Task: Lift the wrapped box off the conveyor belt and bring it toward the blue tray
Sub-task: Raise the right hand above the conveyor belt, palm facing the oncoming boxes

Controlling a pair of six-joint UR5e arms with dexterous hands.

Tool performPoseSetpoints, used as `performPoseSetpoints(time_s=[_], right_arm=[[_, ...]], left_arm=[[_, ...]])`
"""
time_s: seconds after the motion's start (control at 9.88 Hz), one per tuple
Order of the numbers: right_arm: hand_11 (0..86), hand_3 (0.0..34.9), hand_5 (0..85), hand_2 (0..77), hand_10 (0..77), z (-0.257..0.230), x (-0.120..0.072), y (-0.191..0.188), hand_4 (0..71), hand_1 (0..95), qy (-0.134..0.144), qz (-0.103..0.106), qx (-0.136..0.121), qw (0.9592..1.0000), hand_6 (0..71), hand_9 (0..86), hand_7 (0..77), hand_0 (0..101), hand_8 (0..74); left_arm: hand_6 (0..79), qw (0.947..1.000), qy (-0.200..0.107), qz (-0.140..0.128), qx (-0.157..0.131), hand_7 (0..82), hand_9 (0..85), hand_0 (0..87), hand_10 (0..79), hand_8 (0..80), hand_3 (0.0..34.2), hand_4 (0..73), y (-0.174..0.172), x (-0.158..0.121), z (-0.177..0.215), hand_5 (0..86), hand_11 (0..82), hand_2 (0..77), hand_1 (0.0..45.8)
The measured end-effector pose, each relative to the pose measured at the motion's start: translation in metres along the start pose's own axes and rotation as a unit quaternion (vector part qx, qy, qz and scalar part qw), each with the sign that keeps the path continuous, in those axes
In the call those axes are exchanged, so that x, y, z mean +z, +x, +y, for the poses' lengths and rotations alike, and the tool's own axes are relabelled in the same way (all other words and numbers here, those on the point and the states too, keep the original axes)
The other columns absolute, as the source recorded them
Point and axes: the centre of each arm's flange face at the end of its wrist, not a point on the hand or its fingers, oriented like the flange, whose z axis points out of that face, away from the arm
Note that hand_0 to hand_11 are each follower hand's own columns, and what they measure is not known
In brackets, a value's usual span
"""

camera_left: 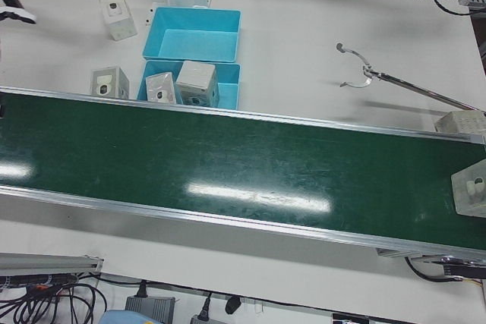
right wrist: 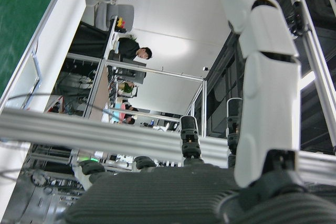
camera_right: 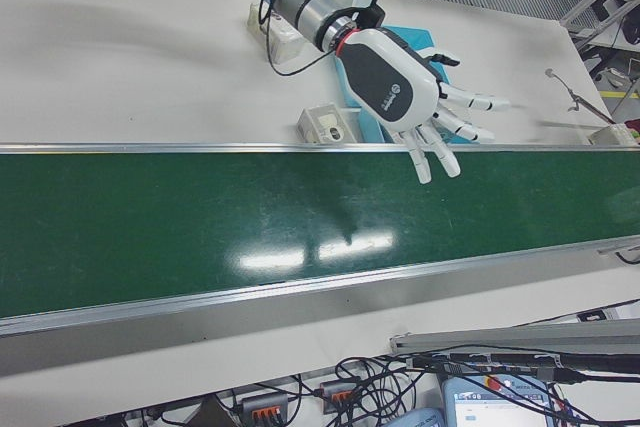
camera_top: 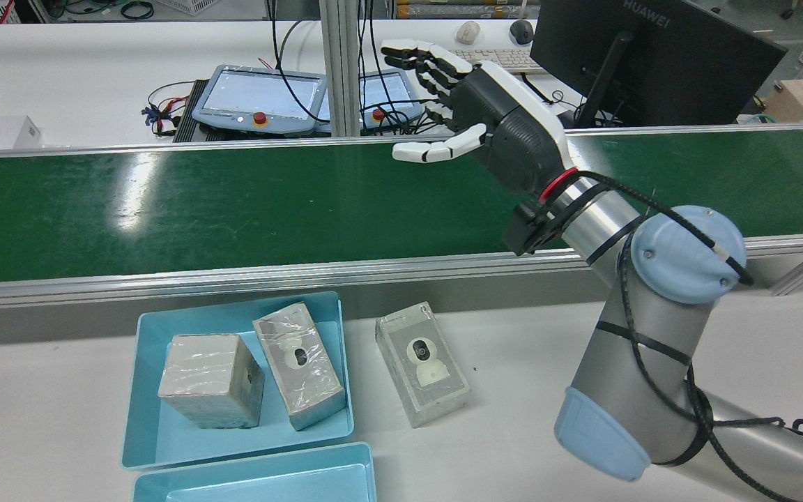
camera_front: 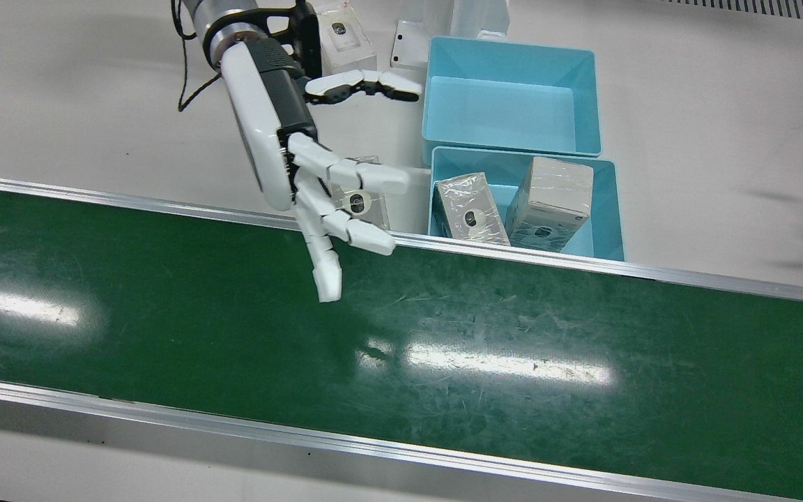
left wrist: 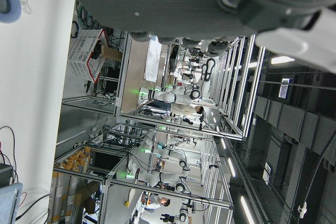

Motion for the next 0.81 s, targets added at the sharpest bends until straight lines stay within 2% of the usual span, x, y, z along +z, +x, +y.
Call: performPoseSetpoints(time_s=[0.1, 0.3, 0.41, 0.61, 0.81], right_arm=[[0.5, 30.1, 16.4, 23.5, 0.0, -0.021, -0.004, -0.024, 18.5, 18.5, 0.019, -0.001, -0.012, 0.9997, 0.0, 2.2, 19.6, 48, 0.0], [2.2, 30.1, 19.6, 22.9, 2.7, -0.046, -0.015, -0.049, 15.8, 15.3, 0.043, -0.006, -0.014, 0.999, 0.0, 2.7, 18.0, 47, 0.0], [6.5, 30.1, 20.2, 19.1, 2.7, -0.051, -0.018, -0.054, 15.3, 13.6, 0.047, -0.006, -0.012, 0.9988, 0.0, 2.7, 18.0, 46, 0.0], [4.9, 30.1, 20.2, 20.2, 2.7, -0.055, -0.02, -0.055, 14.2, 13.6, 0.051, -0.006, -0.005, 0.9987, 0.0, 2.7, 17.5, 46, 0.0], [6.5, 30.1, 16.9, 18.0, 3.8, -0.062, -0.022, -0.06, 10.4, 10.9, 0.056, -0.01, 0.004, 0.9984, 0.0, 2.2, 15.3, 43, 0.0]], left_arm=[[0.0, 1.0, 0.0, 0.0, 0.0, 0.5, 0.0, 0.0, 0.5, 0.5, 0.0, 0.5, 0.0, 0.0, 0.0, 0.5, 0.0, 0.5, 0.0], [0.0, 1.0, 0.0, 0.0, 0.0, 0.5, 0.0, 0.0, 0.5, 0.5, 0.0, 0.0, 0.0, 0.0, 0.0, 0.5, 0.0, 0.5, 0.0], [0.0, 1.0, 0.0, 0.0, 0.0, 0.5, 0.0, 0.0, 0.5, 0.0, 0.0, 0.0, 0.0, 0.0, 0.0, 0.5, 0.0, 0.5, 0.0], [0.0, 1.0, 0.0, 0.0, 0.0, 0.5, 0.0, 0.0, 0.5, 0.5, 0.0, 0.5, 0.0, 0.0, 0.0, 0.5, 0.0, 1.1, 0.0], [0.0, 1.0, 0.0, 0.0, 0.0, 0.5, 0.0, 0.0, 0.5, 0.5, 0.0, 0.5, 0.0, 0.0, 0.0, 0.5, 0.0, 1.1, 0.0]])
